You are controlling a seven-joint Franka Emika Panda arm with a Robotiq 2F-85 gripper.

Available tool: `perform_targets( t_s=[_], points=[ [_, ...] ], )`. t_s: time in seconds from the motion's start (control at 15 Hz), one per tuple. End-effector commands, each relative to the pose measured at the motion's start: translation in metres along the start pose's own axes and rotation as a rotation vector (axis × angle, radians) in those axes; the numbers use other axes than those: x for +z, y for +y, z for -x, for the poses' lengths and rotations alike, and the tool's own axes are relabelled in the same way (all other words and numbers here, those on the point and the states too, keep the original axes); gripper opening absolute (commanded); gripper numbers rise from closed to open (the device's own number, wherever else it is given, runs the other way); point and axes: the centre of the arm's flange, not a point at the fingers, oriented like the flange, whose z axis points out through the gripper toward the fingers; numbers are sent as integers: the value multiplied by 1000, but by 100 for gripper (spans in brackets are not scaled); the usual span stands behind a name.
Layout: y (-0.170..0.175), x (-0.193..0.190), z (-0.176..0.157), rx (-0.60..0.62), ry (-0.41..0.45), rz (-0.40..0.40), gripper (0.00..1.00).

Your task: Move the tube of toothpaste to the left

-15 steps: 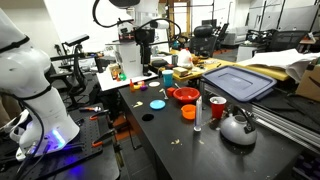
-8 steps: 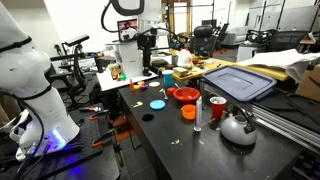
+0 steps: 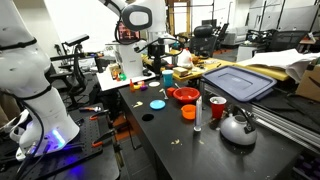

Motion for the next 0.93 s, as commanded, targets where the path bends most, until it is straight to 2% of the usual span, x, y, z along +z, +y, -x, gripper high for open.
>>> perform_targets(
  t_s=[0.0,0.53,0.87],
  points=[
    [4,14,-35,42,43,41,100],
    [37,26,-105,49,67,113,100],
    [52,22,-133,26,103,188,100]
  ],
)
